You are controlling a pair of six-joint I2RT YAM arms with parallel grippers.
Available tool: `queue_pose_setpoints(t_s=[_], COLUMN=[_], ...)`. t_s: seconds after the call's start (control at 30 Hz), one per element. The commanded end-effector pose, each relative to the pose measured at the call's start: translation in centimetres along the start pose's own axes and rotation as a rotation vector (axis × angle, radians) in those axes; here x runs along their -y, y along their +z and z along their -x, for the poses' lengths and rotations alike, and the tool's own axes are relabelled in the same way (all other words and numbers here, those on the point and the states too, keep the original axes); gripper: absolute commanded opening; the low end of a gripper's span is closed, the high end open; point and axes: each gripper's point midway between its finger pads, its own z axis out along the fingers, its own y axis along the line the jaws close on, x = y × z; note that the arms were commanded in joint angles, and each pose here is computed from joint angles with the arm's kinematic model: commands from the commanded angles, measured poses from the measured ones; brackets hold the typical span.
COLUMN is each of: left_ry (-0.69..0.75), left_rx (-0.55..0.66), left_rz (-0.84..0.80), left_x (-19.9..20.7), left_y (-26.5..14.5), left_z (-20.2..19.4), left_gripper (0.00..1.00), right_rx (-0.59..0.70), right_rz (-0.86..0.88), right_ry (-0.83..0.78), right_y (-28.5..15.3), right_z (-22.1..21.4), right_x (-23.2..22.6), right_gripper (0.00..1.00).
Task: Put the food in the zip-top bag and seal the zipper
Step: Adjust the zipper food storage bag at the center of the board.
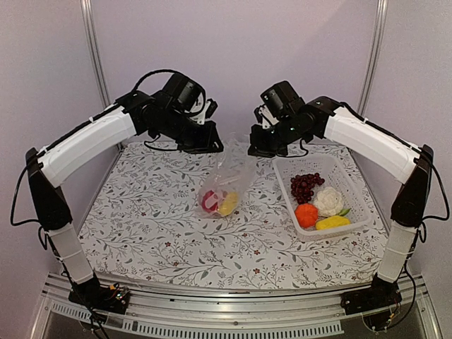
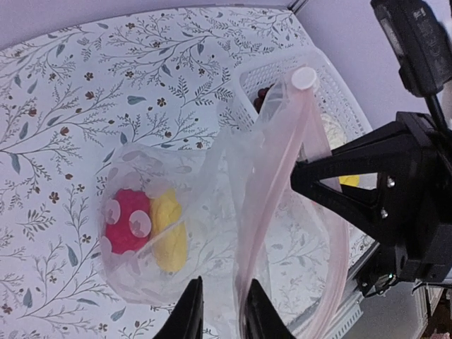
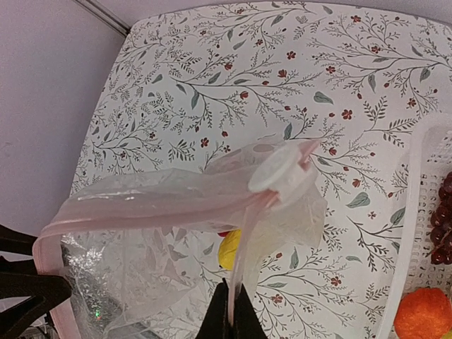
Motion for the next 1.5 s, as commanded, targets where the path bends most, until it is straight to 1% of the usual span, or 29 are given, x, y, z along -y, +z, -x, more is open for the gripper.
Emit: queue_pose_setpoints(t_s=[0.0,0.1,0.23,0.37,0.57,0.6,0.63,0.73,0.83,0.93,1.03,1.2,1.23,1.33,1.4,1.47], left_ry=[0.006,0.009,-0.017,-0.031,-0.026,-0.025,-0.02,0.001,0.037,0.069,0.074,0.094,0.097,0.098,0.089,0.082], left_rx=[-0.044,-0.037,-0.054,-0.07,-0.145,-0.159,-0.173,-0.18,-0.152,-0.132,-0.137,-0.126,-0.118,-0.087,-0.057,-0.026], left_rz=[-0.031,-0.084,-0.128,-0.095,-0.068,-0.062,-0.05,0.008,0.104,0.219,0.225,0.238,0.243,0.254,0.277,0.314], left_x=[1.1,2.6,3.4,3.0,2.9,2.9,2.7,1.8,0.3,-1.6,-1.7,-1.9,-2.0,-2.4,-3.2,-4.4], left_y=[-0.8,-0.7,0.4,1.5,2.3,2.3,2.2,1.8,0.7,-0.1,0.1,0.1,0.0,-0.8,-1.8,-3.2], left_z=[-1.0,-0.6,-0.7,-0.5,-1.1,-1.3,-1.6,-1.6,-0.7,-0.1,-0.2,0.3,0.5,1.4,2.3,3.1], left_gripper=[0.24,0.27,0.25,0.17,0.16,0.14,0.11,0.05,0.02,0.0,0.0,0.0,0.0,0.0,0.0,0.0], right_rx=[0.029,0.022,0.022,0.034,0.056,0.055,0.053,0.049,0.048,0.022,0.002,0.01,0.01,0.003,-0.007,-0.007], right_rz=[0.034,0.038,0.047,0.051,0.052,0.05,0.048,0.037,-0.035,-0.073,-0.015,0.051,0.08,0.199,0.257,0.268], right_ry=[0.005,0.004,0.0,0.002,-0.003,-0.004,-0.004,-0.004,0.008,0.031,0.037,0.033,0.024,0.014,0.046,0.096], right_y=[-2.8,-2.7,-2.8,-3.2,-3.8,-3.7,-3.6,-3.6,-3.9,-4.0,-4.3,-4.7,-4.7,-5.9,-7.2,-8.1], right_z=[0.6,0.5,0.5,0.7,1.3,1.3,1.3,1.2,1.2,0.9,0.7,1.8,2.0,2.5,3.0,3.6], right_x=[-1.1,-1.1,-1.3,-1.4,-1.6,-1.6,-1.5,-1.3,0.2,1.6,0.6,-0.9,-1.6,-3.6,-3.8,-2.6], right_gripper=[0.0,0.0,0.0,0.0,0.0,0.0,0.0,0.0,0.0,0.0,0.0,0.0,0.02,0.21,0.3,0.36])
